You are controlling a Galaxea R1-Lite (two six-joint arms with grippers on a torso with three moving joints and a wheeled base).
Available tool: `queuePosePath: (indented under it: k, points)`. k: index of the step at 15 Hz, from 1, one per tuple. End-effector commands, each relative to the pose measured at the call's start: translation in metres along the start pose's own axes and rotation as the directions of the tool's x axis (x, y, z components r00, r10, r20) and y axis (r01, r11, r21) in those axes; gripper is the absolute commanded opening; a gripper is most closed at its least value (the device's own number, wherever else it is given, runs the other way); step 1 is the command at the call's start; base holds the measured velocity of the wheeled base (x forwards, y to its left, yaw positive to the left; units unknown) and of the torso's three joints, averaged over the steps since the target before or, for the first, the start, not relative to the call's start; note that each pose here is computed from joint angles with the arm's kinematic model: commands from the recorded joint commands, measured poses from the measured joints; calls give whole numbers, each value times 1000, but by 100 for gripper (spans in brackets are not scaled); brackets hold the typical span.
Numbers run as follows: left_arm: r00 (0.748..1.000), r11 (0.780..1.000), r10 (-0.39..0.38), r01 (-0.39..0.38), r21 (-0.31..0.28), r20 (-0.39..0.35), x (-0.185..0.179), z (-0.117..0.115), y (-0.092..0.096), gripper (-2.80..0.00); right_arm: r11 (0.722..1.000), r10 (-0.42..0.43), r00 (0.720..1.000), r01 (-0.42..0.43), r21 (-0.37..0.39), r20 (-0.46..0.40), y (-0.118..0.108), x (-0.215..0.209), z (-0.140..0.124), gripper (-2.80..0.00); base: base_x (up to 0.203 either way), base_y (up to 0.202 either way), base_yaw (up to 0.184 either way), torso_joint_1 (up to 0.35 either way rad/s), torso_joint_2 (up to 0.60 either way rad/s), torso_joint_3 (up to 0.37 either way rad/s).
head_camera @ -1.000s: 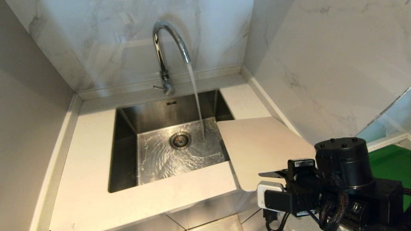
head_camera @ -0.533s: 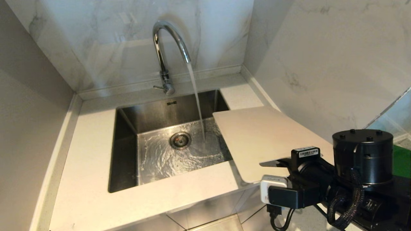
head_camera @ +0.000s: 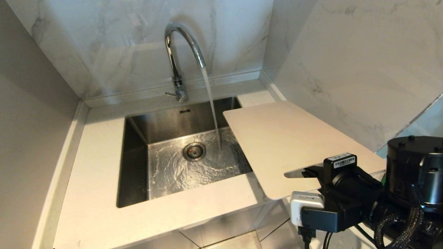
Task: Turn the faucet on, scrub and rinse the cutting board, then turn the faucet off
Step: Pick up the cutting board
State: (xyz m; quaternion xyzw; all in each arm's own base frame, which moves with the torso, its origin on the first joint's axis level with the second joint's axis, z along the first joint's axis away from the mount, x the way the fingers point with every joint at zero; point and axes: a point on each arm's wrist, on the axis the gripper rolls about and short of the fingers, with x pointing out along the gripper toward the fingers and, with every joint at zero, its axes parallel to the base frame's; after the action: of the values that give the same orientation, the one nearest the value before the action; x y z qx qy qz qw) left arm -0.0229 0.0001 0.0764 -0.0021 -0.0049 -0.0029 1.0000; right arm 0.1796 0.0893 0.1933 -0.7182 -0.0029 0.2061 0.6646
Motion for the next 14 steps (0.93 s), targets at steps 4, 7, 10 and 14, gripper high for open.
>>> queuePosePath:
  k: [4, 7, 10, 14]
  points:
    - [1000, 1000, 0, 0, 0, -1, 0, 0, 0, -280, 986, -91, 990, 104, -127, 107, -15, 5, 3, -280, 0, 0, 0, 0, 0, 0]
    - [1000, 1000, 0, 0, 0, -2, 0, 0, 0, -280, 959, -111, 971, 161, -233, 214, -28, 16, 8, -280, 0, 0, 0, 0, 0, 0]
    - [1000, 1000, 0, 0, 0, -1, 0, 0, 0, -280, 923, -116, 955, 205, -325, 273, -33, 20, 6, -280, 0, 0, 0, 0, 0, 0]
    - [1000, 1000, 0, 0, 0, -1, 0, 0, 0, -280, 858, -79, 915, 265, -440, 397, -33, 34, -3, -280, 0, 0, 0, 0, 0, 0]
